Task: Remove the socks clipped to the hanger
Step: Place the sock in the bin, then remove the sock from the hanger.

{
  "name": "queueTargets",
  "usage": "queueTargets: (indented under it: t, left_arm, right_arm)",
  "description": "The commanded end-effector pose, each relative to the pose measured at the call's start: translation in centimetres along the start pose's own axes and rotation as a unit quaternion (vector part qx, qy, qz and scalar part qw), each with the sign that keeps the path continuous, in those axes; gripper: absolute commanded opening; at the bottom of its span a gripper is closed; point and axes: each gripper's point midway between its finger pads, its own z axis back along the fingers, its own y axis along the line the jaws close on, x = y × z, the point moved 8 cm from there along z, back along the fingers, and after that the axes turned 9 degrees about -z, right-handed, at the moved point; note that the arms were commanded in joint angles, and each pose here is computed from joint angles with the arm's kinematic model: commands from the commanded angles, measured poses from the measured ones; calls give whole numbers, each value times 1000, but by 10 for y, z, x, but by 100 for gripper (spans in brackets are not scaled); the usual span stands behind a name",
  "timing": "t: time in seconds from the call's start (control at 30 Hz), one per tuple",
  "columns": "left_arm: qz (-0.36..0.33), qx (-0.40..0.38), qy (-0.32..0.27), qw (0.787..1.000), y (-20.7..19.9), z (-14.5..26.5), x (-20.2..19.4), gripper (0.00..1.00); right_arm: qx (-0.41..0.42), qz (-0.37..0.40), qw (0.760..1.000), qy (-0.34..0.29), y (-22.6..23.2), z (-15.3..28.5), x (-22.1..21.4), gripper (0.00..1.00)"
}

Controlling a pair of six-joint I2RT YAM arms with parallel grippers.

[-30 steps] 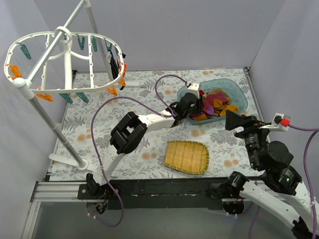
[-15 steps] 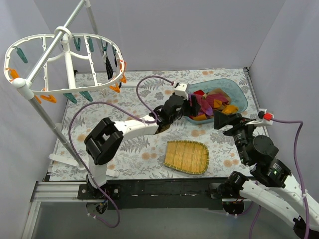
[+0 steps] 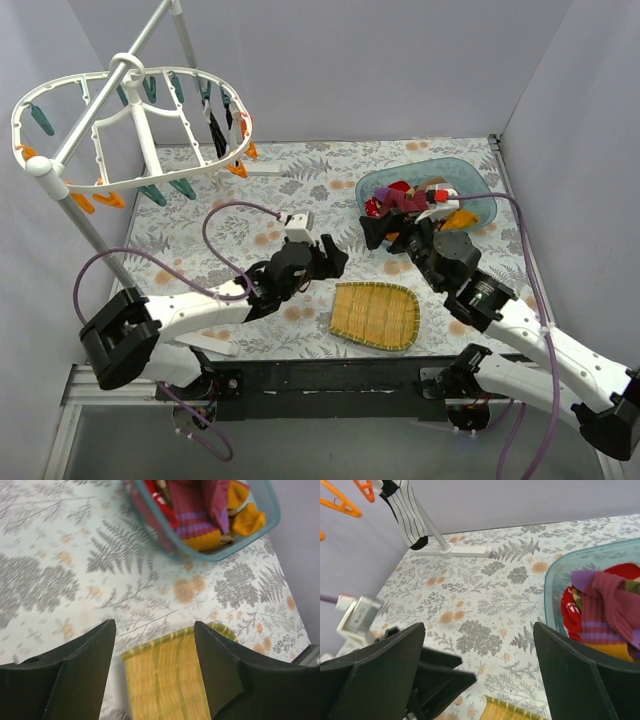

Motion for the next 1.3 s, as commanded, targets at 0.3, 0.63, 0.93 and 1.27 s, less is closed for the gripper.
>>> queueTargets:
  t: [0.3, 0.63, 0.93, 1.27]
  left_arm:
    - [80, 196, 23, 977, 73, 84, -35, 65]
    - [97, 288, 34, 952, 109, 126, -50, 66]
    - [128, 276, 47, 952, 103, 147, -35, 63]
    - [184, 270, 36, 944, 95, 182, -1, 61]
  right_arm:
    - [262, 15, 965, 28, 69, -143, 14, 95]
    - [309, -17, 949, 64, 85, -268, -47, 94]
    - [342, -15, 937, 66, 127, -333, -98, 95]
    - [299, 7, 954, 4, 139, -366, -132, 91]
